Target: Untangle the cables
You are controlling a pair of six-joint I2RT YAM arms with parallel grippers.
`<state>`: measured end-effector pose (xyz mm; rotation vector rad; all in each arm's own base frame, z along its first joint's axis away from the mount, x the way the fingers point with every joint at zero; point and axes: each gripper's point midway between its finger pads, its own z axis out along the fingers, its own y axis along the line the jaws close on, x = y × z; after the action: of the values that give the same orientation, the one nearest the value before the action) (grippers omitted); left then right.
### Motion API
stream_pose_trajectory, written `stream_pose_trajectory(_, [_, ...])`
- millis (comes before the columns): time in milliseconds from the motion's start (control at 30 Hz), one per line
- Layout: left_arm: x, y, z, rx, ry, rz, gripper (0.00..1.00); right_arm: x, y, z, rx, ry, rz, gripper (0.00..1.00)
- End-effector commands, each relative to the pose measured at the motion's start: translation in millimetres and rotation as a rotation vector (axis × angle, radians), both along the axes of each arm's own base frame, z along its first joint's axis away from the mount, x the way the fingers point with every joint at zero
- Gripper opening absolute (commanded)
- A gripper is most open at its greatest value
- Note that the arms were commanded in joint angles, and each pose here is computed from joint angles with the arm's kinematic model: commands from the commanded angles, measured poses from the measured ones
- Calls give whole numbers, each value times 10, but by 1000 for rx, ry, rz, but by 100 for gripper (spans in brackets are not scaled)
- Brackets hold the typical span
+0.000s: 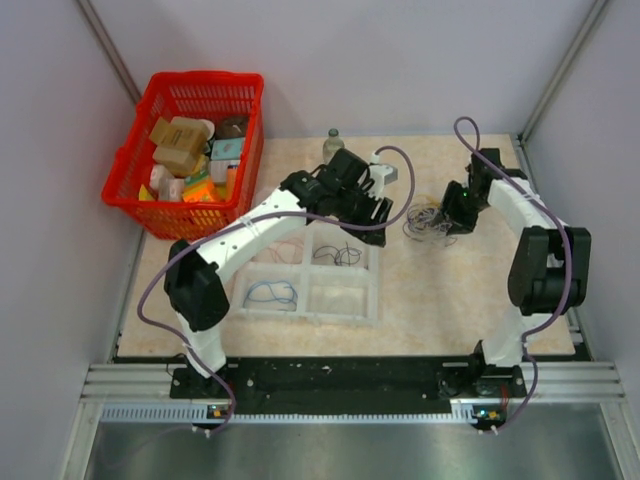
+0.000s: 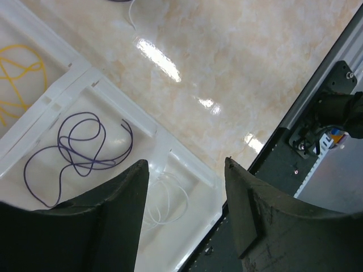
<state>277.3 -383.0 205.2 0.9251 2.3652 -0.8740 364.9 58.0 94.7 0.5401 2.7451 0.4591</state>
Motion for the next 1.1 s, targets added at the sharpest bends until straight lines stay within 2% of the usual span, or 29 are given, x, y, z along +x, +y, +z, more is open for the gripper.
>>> stream_pose_trajectory(0, [-61, 165, 263, -23, -109, -9, 61, 239, -2, -65, -92, -55, 44, 48])
stream_pose_trajectory(267, [-62, 295, 247, 0, -129, -6, 60, 255, 77, -382, -137, -13, 88, 47])
stream_pose_trajectory(367, [-40, 319, 256, 1, -132, 1, 60, 264, 81, -436, -149, -9, 89, 43])
stream_pose_trajectory(500, [-24, 324, 259, -3, -128, 2, 61, 233, 106, -436, -143, -10, 92, 31])
stream_pose_trajectory(600, [-17, 290, 239, -7, -118, -2, 60, 139, 162, -367, -114, -20, 101, 11])
stream_pose_trajectory(667, [-7, 256, 236, -17, -112, -4, 61, 14, 227, -289, -74, -26, 105, 0])
stream_pose_trajectory(833, [-6, 86, 170, -50, -46, -20, 56, -559, 368, -227, 31, 6, 95, 0])
stream_pose_trajectory(1067, [-156, -164, 56, -100, 45, -37, 56, -1310, 562, -166, 191, 9, 92, 0])
